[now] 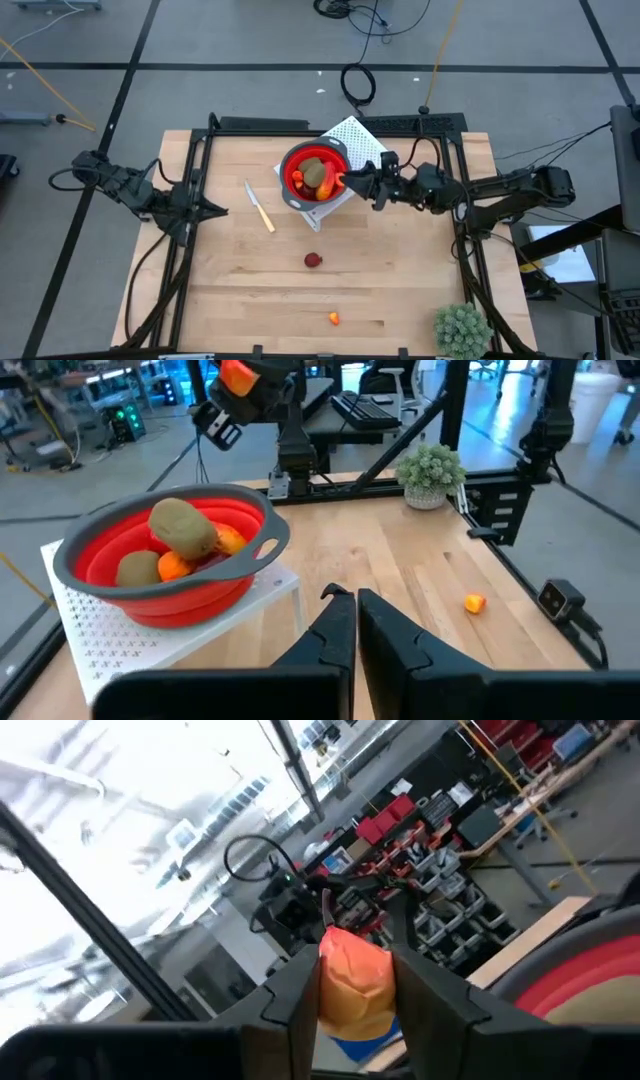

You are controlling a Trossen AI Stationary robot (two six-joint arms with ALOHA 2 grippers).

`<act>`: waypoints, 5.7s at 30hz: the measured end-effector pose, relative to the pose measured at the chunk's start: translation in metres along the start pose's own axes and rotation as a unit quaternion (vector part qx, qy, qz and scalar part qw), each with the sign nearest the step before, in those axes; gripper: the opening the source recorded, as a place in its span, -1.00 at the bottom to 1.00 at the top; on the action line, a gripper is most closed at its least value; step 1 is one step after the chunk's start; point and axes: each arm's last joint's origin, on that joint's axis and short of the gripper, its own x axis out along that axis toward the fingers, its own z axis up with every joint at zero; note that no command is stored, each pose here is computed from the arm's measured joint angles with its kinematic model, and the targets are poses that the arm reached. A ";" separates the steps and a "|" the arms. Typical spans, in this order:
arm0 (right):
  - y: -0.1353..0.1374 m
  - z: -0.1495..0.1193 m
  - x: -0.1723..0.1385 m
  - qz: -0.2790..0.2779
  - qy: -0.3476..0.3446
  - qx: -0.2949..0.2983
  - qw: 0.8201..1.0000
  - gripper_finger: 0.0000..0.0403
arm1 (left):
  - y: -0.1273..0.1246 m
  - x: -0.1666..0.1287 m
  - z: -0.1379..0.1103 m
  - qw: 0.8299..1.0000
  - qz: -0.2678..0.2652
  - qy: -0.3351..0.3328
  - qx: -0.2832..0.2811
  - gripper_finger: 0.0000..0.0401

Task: Pick & Place Fruit
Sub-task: Put the peach into the red strainer bowl on the shelf

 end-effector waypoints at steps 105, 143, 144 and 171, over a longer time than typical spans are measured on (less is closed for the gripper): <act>0.046 -0.030 0.035 0.002 0.244 -0.296 0.924 -0.97 | 0.040 0.016 -0.061 0.988 0.145 -0.043 -0.003 -0.89; 0.073 -0.138 0.009 0.163 0.454 -0.292 0.826 -1.00 | 0.040 0.016 -0.060 0.985 0.141 -0.059 -0.079 -0.89; 0.072 -0.142 0.009 0.165 0.457 -0.298 0.822 -1.00 | 0.040 0.016 -0.060 0.984 0.140 -0.060 -0.087 -0.89; 0.058 -0.257 -0.006 0.286 0.456 -0.403 0.740 -0.78 | 0.040 0.016 -0.059 0.981 0.138 -0.066 -0.123 -0.89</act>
